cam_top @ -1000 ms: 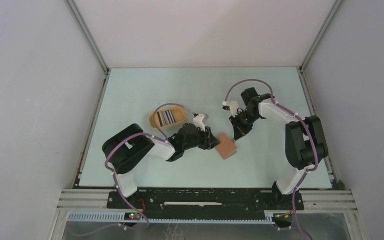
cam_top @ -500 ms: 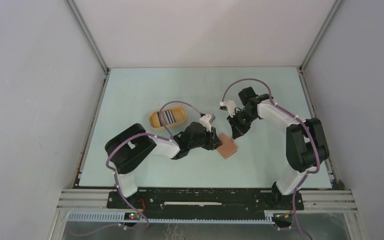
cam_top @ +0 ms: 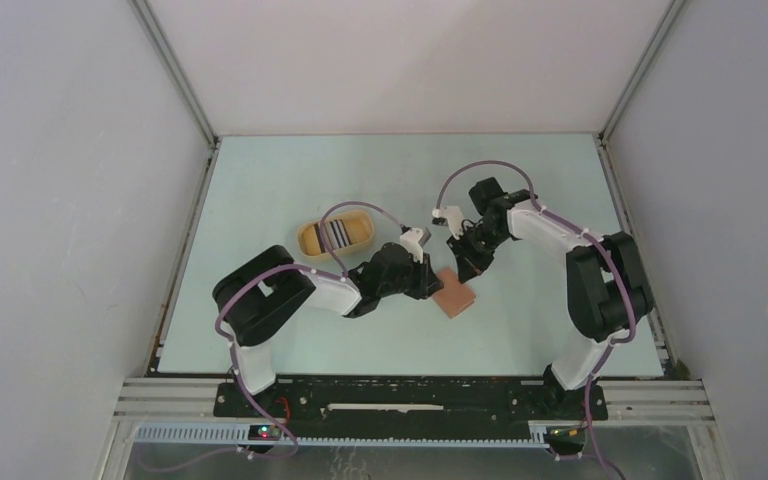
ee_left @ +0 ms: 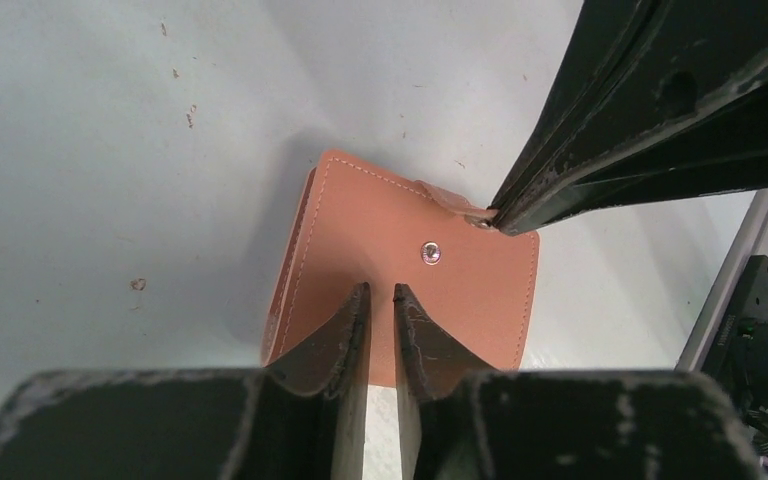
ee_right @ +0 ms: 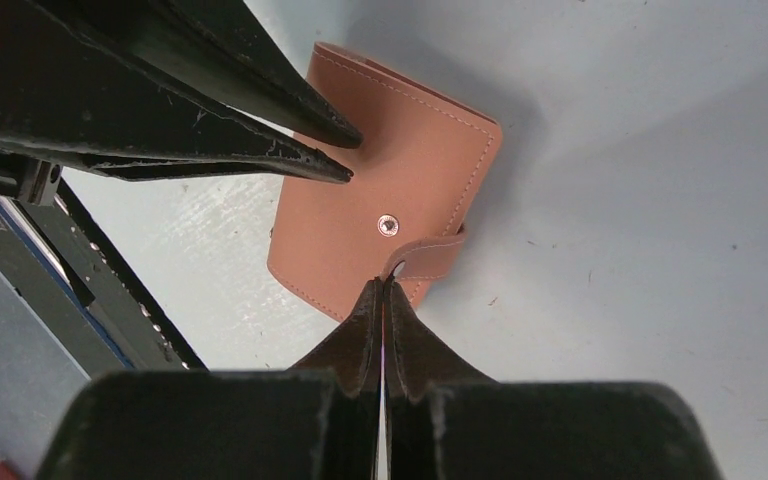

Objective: Put the credit cards into the card holder
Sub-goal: Close the card holder at the center of the board.

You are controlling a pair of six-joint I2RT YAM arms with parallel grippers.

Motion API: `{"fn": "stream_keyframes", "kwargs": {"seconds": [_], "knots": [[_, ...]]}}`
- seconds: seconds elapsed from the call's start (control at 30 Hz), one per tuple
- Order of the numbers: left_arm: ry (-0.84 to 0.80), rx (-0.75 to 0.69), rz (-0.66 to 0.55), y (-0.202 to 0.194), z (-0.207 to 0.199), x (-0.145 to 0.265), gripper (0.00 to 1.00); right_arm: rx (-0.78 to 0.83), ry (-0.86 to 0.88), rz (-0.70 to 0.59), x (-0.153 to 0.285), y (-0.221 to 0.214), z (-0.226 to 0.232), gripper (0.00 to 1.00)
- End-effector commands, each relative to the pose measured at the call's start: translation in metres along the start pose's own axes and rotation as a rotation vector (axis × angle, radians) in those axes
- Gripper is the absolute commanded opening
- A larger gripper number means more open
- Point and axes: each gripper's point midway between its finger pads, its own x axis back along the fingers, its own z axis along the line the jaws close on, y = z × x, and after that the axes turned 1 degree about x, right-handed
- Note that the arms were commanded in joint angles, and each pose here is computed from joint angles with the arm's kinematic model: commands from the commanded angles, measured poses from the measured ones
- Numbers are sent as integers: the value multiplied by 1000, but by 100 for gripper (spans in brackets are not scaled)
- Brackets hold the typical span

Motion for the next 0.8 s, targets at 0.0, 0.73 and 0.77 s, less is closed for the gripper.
{"fn": "stream_keyframes", "kwargs": {"seconds": [0.0,0.73,0.77], "knots": [[-14,9,16,-3,-1,-3,18,19,47,-8,-7,5,6,0],[-29,23,3,-1,-2,-1,13,9,24,45,-21,-2,2,0],[-29,23,3,-1,-1,-1,14,8,20,45,-22,-1,2,0]]}}
